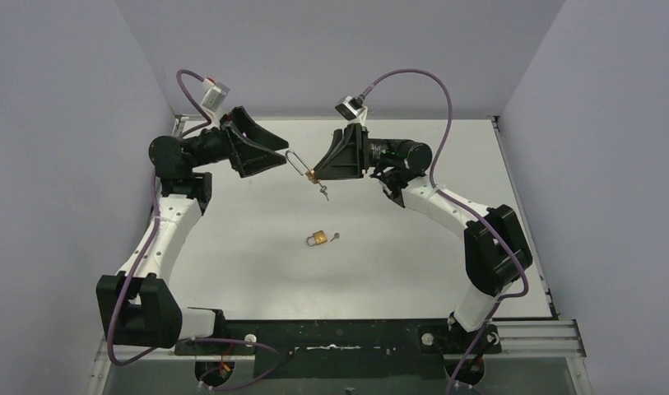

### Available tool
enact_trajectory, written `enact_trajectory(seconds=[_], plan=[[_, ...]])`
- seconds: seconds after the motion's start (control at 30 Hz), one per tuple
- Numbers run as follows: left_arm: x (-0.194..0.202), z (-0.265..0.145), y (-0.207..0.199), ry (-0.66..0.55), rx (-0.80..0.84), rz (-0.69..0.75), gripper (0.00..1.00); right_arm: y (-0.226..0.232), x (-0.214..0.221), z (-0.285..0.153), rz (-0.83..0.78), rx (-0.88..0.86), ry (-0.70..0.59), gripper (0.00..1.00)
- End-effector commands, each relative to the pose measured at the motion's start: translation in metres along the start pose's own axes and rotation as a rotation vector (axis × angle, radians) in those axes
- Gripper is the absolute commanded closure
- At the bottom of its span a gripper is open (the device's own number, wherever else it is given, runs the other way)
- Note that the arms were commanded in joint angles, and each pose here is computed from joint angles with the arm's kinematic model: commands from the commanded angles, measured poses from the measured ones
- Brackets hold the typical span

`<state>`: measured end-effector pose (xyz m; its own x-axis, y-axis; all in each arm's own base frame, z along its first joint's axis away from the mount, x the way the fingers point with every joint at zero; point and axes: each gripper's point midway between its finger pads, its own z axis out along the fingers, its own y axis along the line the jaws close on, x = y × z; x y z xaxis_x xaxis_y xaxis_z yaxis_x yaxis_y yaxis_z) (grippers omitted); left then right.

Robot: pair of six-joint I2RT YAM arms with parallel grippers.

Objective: Lock with the key
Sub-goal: Lock the lock.

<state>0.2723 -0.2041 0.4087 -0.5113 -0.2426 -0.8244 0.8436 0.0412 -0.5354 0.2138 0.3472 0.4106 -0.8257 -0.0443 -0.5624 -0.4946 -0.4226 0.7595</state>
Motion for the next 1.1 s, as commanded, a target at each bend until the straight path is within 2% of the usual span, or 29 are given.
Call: enact_trajectory(seconds=[0.0,0.2,0.73,0.83,0.97,1.03,1.07], plan=[[-0.024,0.003,-0.028,-0.027,0.059,0.112,0.2,0.012,0.006,0.004,-0.054,-0.037,0.007,0.91],[-0.026,0.004,-0.053,-0.011,0.136,0.142,0.22,0.009,0.006,0.005,-0.048,-0.036,0.006,0.9],[-0.006,0.011,-0.062,0.081,0.189,0.129,0.47,0.011,0.003,0.006,-0.049,-0.04,0.003,0.9],[-0.007,0.011,-0.064,0.079,0.19,0.136,0.62,0.011,0.003,0.006,-0.051,-0.041,0.005,0.89],[-0.01,0.012,-0.064,0.061,0.192,0.142,0.93,0.011,0.004,0.006,-0.047,-0.037,0.014,0.89],[-0.012,0.013,-0.064,0.048,0.195,0.147,1.0,0.011,0.004,0.006,-0.051,-0.033,0.02,0.89],[-0.013,0.013,-0.065,0.043,0.199,0.15,1.0,0.011,0.004,0.006,-0.05,-0.031,0.021,0.89]])
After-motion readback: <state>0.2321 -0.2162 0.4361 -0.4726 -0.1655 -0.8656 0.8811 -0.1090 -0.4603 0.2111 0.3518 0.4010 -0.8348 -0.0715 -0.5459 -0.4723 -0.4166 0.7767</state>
